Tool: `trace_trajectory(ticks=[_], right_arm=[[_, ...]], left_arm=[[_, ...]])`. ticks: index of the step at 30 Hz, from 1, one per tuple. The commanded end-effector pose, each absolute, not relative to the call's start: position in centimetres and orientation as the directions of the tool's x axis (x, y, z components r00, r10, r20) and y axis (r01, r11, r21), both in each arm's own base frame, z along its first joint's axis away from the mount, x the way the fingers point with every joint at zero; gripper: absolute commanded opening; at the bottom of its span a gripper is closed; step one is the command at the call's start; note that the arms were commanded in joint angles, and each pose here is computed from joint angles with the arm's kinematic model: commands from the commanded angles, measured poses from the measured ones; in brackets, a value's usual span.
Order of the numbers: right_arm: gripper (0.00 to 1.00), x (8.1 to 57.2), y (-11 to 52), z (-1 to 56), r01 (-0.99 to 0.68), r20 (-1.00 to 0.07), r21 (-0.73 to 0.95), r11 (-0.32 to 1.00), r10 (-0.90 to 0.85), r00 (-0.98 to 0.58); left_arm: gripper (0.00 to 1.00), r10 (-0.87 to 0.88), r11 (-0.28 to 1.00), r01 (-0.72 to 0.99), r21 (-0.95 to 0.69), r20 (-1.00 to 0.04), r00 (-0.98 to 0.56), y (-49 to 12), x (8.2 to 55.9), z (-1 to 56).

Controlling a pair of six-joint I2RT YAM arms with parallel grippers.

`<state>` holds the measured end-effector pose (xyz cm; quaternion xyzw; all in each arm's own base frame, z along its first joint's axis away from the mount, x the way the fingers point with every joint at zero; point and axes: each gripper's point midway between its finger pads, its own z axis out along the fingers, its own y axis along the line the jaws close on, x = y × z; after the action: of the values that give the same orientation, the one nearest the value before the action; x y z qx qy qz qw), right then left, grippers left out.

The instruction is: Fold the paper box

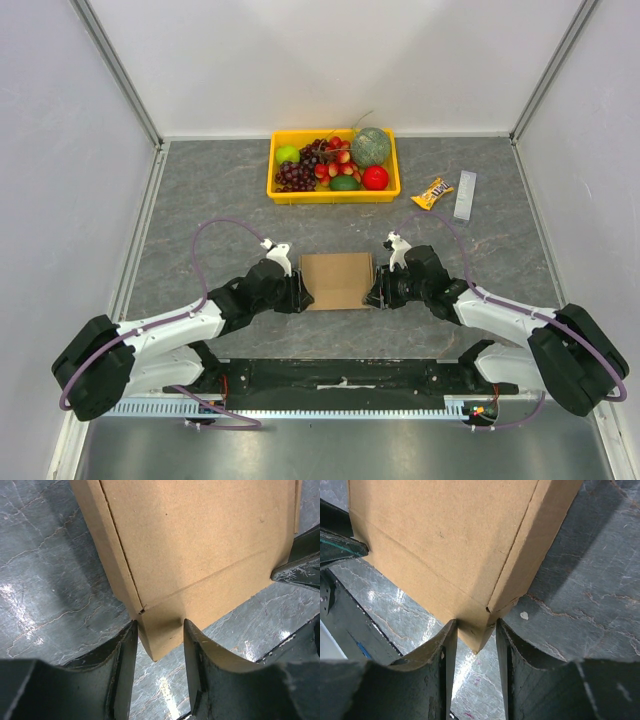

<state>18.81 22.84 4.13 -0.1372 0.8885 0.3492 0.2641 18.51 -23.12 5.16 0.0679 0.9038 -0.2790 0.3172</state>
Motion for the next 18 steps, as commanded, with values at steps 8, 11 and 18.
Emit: trace_trajectory(ticks=[8, 11, 18], right_arm=[[0.42, 19.6, 23.6, 5.2, -0.433, -0.585, 0.569, 0.699, -0.026, -0.810], [0.45, 19.7, 23.2, 5.2, -0.431, -0.592, 0.554, 0.713, -0.027, -0.805], [0.59, 20.8, 22.0, 6.0, -0.422, -0.635, 0.481, 0.769, -0.026, -0.772]], left_arm=[[0.46, -0.086, 0.802, 0.334, -0.496, -0.648, -0.757, -24.2, 19.2, 6.9], [0.46, -0.079, 0.815, 0.326, -0.479, -0.649, -0.756, -23.9, 19.3, 6.6], [0.46, -0.065, 0.833, 0.322, -0.449, -0.659, -0.749, -23.2, 19.5, 6.4]])
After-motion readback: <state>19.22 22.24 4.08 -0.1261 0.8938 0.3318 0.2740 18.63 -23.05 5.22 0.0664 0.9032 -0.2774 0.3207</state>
